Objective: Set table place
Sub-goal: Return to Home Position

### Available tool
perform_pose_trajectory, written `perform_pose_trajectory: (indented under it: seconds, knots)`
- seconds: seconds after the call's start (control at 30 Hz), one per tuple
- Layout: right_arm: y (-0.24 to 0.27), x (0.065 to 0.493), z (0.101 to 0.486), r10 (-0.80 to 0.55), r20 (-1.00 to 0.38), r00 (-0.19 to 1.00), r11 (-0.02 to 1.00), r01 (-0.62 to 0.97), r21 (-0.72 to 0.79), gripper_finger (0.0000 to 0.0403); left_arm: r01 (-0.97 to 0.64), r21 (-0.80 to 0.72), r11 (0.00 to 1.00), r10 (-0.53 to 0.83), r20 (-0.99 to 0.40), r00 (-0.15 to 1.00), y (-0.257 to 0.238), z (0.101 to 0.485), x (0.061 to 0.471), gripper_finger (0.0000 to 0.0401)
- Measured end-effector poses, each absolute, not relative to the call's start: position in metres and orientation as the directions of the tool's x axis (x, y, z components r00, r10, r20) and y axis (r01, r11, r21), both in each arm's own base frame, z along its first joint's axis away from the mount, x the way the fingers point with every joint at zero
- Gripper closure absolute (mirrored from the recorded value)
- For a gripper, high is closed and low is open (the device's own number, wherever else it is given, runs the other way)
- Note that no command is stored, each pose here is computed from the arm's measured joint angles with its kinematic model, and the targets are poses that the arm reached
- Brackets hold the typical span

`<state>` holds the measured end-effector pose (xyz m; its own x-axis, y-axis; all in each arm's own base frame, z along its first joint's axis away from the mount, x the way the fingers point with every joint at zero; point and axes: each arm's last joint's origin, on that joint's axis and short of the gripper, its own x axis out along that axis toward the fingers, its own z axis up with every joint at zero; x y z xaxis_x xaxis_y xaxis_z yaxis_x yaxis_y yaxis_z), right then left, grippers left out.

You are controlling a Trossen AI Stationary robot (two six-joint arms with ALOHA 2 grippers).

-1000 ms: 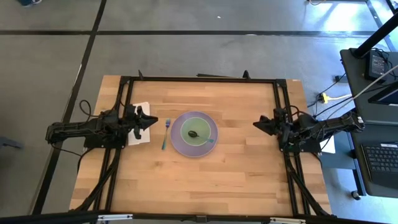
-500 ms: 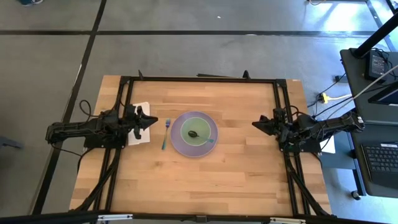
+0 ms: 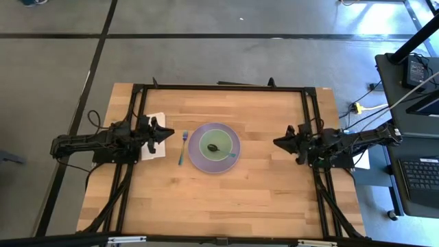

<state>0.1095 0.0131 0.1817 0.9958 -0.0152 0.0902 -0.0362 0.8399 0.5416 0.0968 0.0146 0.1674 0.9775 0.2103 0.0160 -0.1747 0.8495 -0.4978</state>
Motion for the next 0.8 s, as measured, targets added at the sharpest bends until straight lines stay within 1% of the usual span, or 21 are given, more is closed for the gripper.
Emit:
perform_pose_trajectory:
  seconds: [0.37,0.5,0.63,0.8]
  knots:
    - [0.013,0.108,0.154,-0.018,-0.194,0.981,0.919,0.092,0.382,0.0346,-0.175,-0.498,0.849,0.210,0.016,0.977,0.015,0.167,0.097,0.0347]
    - [0.013,0.108,0.153,-0.008,-0.201,0.980,0.924,0.084,0.374,0.0346,-0.175,-0.498,0.850,0.210,0.016,0.978,0.015,0.167,0.097,0.0342]
    - [0.013,0.108,0.153,0.000,-0.201,0.980,0.910,0.083,0.407,0.0346,-0.175,-0.498,0.850,0.210,0.016,0.978,0.015,0.167,0.097,0.0337]
    - [0.013,0.108,0.153,0.000,-0.201,0.980,0.908,0.084,0.411,0.0346,-0.175,-0.498,0.850,0.210,0.016,0.978,0.015,0.167,0.097,0.0333]
